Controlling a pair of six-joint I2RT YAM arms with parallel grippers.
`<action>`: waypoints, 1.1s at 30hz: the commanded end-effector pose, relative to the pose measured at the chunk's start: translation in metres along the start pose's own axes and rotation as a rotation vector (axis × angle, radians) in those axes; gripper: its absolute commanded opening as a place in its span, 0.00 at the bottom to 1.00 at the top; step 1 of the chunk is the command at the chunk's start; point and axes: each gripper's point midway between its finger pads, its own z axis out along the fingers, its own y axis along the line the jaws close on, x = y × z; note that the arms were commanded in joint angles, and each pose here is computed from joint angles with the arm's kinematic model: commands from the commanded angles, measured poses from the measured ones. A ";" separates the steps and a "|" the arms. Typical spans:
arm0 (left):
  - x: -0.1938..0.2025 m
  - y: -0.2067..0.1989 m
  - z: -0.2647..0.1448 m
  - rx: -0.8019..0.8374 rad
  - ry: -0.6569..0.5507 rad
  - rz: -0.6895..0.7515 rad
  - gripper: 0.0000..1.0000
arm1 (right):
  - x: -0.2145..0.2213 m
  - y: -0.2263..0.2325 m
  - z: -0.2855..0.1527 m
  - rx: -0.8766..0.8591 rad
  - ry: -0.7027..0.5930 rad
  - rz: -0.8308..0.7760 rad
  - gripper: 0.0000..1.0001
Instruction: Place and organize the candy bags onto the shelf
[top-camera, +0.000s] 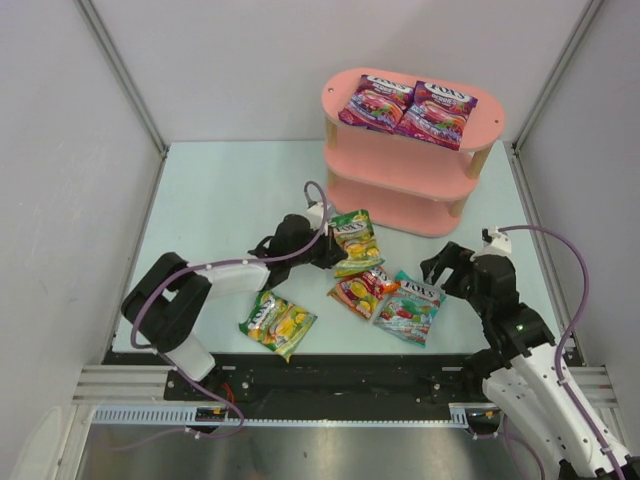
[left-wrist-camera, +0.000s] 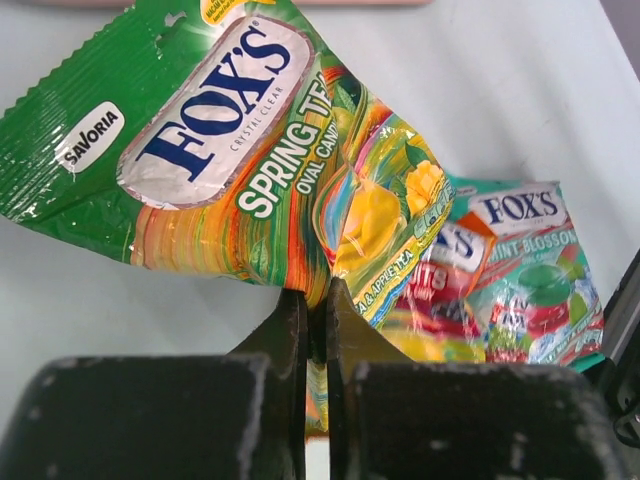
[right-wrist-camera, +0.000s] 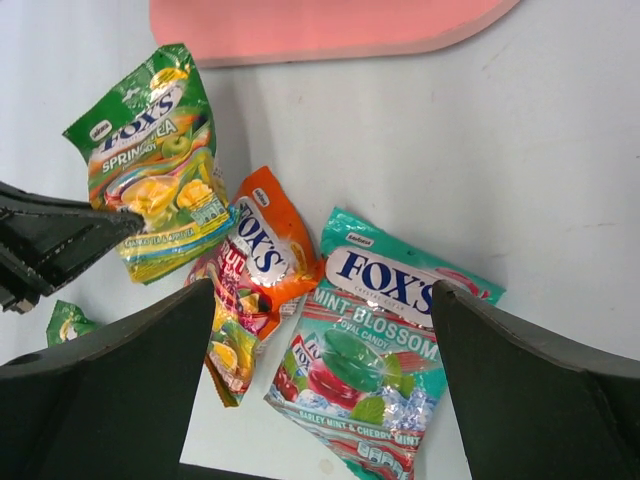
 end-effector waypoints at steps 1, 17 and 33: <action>-0.047 -0.032 0.022 0.133 -0.085 0.126 0.01 | -0.018 0.006 -0.014 -0.024 -0.034 -0.016 0.94; -0.085 -0.062 0.110 0.206 -0.021 0.229 0.00 | -0.025 0.002 -0.016 -0.007 -0.045 -0.001 0.94; -0.121 -0.085 0.150 0.232 -0.049 0.279 0.00 | -0.025 -0.002 -0.013 0.008 -0.036 0.002 0.94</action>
